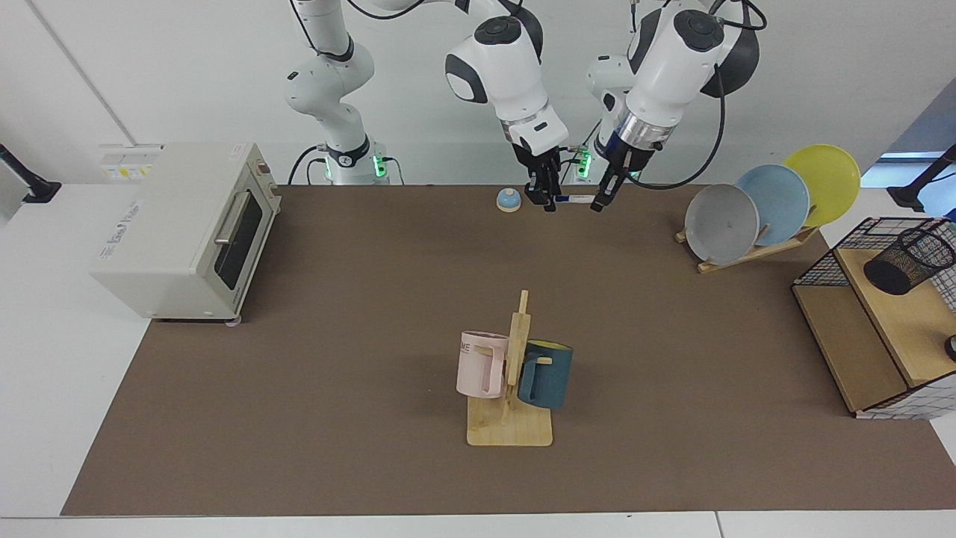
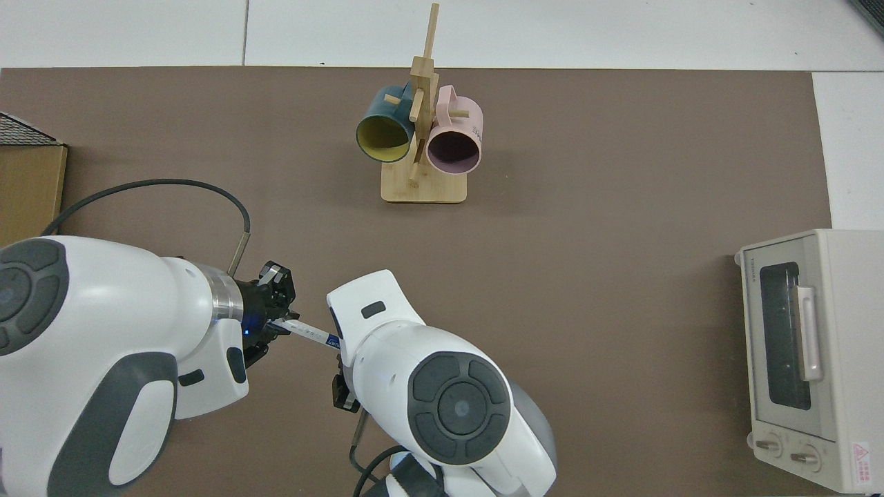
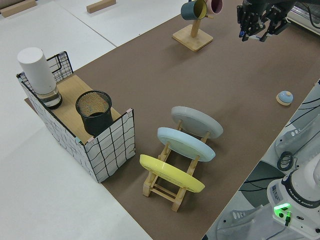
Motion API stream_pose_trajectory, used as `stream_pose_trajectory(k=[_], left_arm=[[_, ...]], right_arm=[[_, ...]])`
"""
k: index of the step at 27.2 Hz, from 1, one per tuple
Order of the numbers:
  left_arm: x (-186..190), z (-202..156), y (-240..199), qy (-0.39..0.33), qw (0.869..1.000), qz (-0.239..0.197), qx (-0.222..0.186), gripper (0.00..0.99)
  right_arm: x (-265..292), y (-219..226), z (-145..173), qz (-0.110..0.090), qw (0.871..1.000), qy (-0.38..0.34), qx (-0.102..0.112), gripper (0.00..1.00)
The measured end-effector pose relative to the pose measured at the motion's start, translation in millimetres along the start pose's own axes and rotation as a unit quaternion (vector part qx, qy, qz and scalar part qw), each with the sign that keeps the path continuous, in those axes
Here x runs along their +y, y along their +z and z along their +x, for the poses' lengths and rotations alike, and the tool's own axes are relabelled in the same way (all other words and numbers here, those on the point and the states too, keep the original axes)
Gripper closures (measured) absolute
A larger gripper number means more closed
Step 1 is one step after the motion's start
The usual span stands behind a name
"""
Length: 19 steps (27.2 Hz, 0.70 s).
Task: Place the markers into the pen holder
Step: 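Close the left gripper on the marker's free end near the right gripper, then open the right gripper and withdraw while the left gripper pulls the marker away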
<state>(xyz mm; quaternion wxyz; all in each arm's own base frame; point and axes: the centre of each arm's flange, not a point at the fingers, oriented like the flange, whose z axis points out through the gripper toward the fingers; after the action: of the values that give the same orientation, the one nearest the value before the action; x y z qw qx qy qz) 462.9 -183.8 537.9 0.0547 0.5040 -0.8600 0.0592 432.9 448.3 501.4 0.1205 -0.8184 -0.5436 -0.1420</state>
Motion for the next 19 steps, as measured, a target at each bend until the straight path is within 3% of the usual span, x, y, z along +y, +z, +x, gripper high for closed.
stream_pose_trajectory(k=[1,3,4,6,8,14,19], left_arm=[[0,0,0,0.000,1.000,0.000,-0.001,0.819],[0,-2,0,0.002,1.000,-0.002,-0.009,0.819],[1,-4,0,0.004,1.000,-0.004,-0.019,0.819],[2,-9,-1,0.008,0.999,-0.010,-0.047,0.819],[3,-14,-2,0.005,0.997,-0.015,-0.075,0.819],[8,-50,-12,-0.013,0.987,-0.021,-0.156,0.819],[27,-123,-30,-0.071,0.981,-0.013,-0.181,0.819]], right_arm=[[0,0,0,0.000,1.000,0.000,0.000,0.41],[1,0,0,-0.001,1.000,0.001,0.000,0.34],[1,0,0,-0.001,1.000,0.001,0.000,0.24],[2,1,-1,0.000,1.000,0.001,0.000,0.17],[3,2,-3,-0.001,1.000,0.003,-0.002,0.02],[27,-2,-13,-0.008,1.000,0.023,-0.003,0.00],[63,-17,-30,-0.019,0.998,0.054,-0.001,0.00]])
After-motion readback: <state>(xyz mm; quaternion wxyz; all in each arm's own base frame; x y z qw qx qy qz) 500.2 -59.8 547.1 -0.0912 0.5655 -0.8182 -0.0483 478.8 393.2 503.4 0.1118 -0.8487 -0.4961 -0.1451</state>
